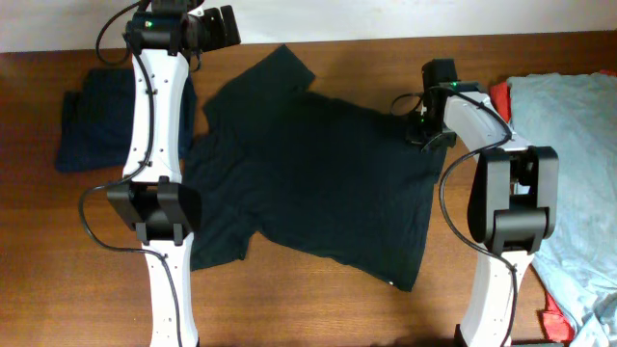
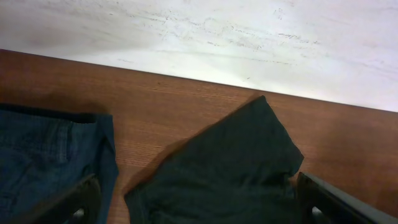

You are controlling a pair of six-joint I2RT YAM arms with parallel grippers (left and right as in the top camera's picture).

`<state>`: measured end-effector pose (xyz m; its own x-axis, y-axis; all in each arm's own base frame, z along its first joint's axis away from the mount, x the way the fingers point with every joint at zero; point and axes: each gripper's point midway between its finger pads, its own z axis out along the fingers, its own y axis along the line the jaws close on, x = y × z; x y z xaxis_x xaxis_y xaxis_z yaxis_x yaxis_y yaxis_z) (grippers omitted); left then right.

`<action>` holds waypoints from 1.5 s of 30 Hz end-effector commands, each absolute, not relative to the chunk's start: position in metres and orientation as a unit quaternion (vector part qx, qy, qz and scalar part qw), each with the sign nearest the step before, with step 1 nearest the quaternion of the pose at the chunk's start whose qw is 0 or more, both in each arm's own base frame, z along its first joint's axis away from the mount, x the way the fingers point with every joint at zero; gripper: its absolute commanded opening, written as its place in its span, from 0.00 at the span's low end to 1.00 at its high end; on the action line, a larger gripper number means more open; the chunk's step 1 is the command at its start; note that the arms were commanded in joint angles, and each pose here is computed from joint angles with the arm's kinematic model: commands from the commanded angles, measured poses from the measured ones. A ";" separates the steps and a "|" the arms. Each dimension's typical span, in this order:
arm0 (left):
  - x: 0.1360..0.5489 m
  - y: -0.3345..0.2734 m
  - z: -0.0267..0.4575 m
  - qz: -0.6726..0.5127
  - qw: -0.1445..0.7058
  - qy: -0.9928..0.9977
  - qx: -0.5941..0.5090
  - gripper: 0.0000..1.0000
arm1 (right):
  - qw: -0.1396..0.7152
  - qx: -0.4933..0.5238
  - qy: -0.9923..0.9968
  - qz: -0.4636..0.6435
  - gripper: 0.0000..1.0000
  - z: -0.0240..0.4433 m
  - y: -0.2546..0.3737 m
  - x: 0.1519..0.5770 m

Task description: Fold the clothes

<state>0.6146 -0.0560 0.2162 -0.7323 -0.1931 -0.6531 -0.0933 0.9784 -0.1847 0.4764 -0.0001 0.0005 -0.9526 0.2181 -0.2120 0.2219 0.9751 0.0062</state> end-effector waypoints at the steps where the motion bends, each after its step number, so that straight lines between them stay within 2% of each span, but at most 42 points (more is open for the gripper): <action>1: 0.615 -0.057 0.225 -0.073 0.366 0.925 -0.075 0.99 | 0.077 0.137 0.987 -0.035 0.04 -0.036 -0.027 0.469; 11: 0.615 -0.057 0.225 -0.073 0.366 0.925 -0.075 0.99 | 0.130 0.139 0.981 -0.039 0.04 -0.044 -0.060 0.496; 24: 0.615 -0.057 0.225 -0.073 0.366 0.925 -0.075 0.99 | 0.254 0.125 0.958 -0.052 0.04 -0.012 -0.070 0.556; 27: 0.615 -0.057 0.225 -0.073 0.366 0.925 -0.075 0.99 | 0.263 0.116 0.958 -0.020 0.09 0.015 -0.060 0.568; 30: 0.615 -0.057 0.225 -0.073 0.366 0.925 -0.075 0.99 | 0.269 0.108 0.957 0.009 0.21 0.053 -0.049 0.575; 34: 0.615 -0.057 0.225 -0.073 0.366 0.925 -0.075 0.99 | 0.272 0.107 0.956 0.009 0.25 0.111 -0.048 0.570; 38: 0.615 -0.057 0.225 -0.073 0.366 0.925 -0.075 0.99 | 0.259 0.111 0.960 0.008 0.32 0.166 -0.050 0.548; 45: 0.615 -0.057 0.225 -0.073 0.366 0.925 -0.075 0.99 | 0.222 0.149 0.963 0.007 0.33 0.230 -0.066 0.491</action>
<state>0.6146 -0.0559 0.2162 -0.7322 -0.1927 -0.6532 -0.0932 0.9785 -0.1842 0.5036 -0.0532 0.1836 -0.8997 0.2437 -0.3621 0.2402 0.9691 0.0555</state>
